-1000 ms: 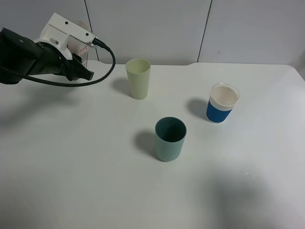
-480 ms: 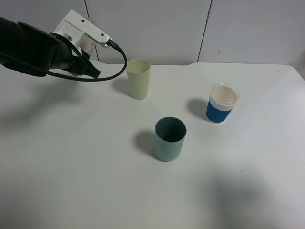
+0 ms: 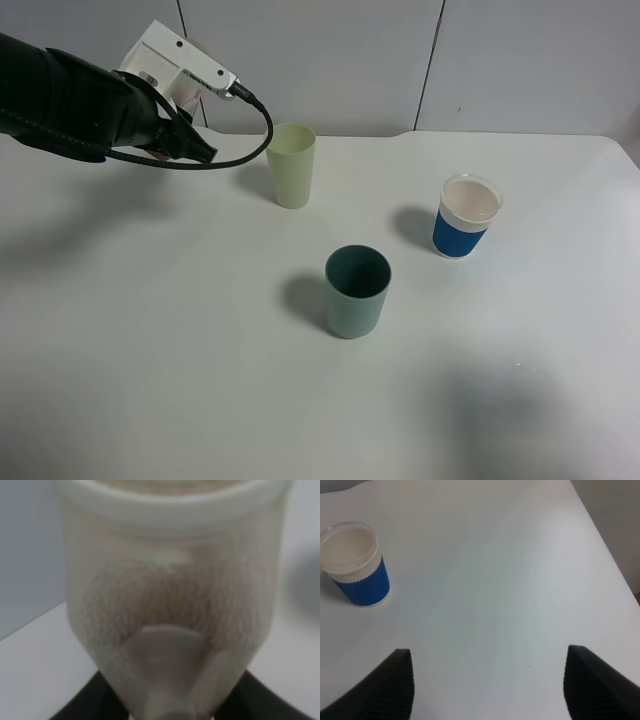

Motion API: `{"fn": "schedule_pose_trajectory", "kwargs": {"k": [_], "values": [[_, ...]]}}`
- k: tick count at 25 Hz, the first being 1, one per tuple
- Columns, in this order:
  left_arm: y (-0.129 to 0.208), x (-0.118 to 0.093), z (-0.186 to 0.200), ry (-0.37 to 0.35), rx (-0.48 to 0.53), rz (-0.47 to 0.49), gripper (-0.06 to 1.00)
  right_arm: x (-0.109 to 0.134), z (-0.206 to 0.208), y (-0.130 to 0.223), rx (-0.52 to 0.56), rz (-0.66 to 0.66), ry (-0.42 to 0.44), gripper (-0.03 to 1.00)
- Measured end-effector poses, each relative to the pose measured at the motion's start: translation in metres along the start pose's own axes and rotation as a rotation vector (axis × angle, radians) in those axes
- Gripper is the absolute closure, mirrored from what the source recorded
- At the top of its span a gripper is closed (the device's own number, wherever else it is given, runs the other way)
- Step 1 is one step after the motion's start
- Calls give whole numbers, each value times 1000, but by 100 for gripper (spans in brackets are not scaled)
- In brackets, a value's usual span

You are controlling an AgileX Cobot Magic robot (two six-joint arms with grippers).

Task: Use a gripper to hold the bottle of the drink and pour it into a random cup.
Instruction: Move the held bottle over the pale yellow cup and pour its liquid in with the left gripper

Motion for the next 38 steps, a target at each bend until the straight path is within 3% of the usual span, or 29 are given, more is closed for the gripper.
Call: {"fn": "schedule_pose_trajectory", "kwargs": {"k": [4,9,17,29,38], "values": [[1,0,0,4,24,36,58,0,0,0,0,0,0,33],[-4,4,-3,-5,55,7,58,0,0,0,0,0,0,33],[-8,-3,-15,10,114,-84,58,0,0,0,0,0,0,33],[-20,-19,-19,5,122,-293,58,0,0,0,0,0,1,33],[-29,-18,-15,-46,92,-373,58,-1,0,0,-2,4,7,33]]}}
Point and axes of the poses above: a point on each arm's last joint axis where the gripper is mounted, z pointing back along that axis away from the gripper, x along the wrist's bending axis when the last joint is at zero, y = z × x, the point moved 7 cm from there along -z, pointing out along that axis toward the gripper, and after that the axes turned 14 degrees about -z, right-handed, at the moved point
